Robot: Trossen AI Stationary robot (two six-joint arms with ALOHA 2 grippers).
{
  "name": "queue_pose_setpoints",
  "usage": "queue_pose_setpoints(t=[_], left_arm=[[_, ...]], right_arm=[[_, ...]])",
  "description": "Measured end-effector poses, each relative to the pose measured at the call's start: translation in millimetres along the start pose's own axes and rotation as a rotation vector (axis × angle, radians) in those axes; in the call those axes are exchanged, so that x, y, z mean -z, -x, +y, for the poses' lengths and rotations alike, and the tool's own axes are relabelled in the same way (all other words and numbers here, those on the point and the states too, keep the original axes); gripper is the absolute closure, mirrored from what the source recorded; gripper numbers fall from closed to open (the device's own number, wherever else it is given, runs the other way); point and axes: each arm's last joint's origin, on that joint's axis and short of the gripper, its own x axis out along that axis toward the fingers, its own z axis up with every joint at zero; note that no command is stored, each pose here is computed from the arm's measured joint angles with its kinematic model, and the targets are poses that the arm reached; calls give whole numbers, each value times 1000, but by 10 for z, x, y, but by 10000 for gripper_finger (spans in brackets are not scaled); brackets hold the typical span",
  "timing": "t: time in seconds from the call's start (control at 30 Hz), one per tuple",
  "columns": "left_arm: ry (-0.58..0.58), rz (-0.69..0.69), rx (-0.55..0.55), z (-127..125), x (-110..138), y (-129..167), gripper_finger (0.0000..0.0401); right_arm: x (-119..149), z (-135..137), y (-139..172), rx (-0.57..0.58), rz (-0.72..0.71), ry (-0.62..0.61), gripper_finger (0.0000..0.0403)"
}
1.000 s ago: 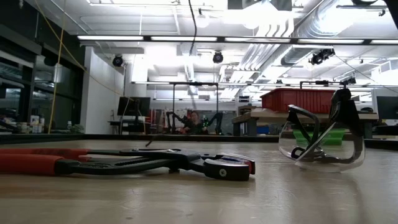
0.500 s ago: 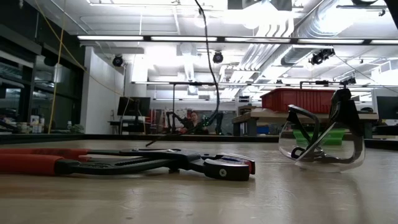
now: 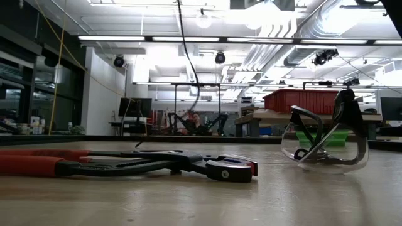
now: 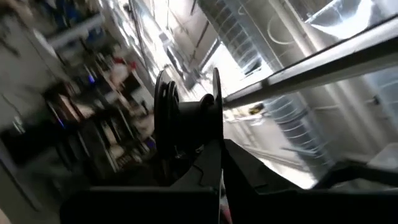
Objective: Coil cords
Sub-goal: Coil the black wire onto the black spool
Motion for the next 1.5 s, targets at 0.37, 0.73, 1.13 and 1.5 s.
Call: queue_pose_setpoints(t=[0.37,0.73,1.13,1.5], left_arm=[[220,74,12,-95,202,10,401],[297,168,-100,-147,241,210,401],[206,259,-343,-110,143,638,401],[5,296,-477,39,119,712,401]], right_arm=[[-4,-46,-103,88,-111,32,402],[41,-223,-98,140,-79,121,402],[142,-354,-90,145,17,201,402],[243,-424,-73,123,115,198,402]])
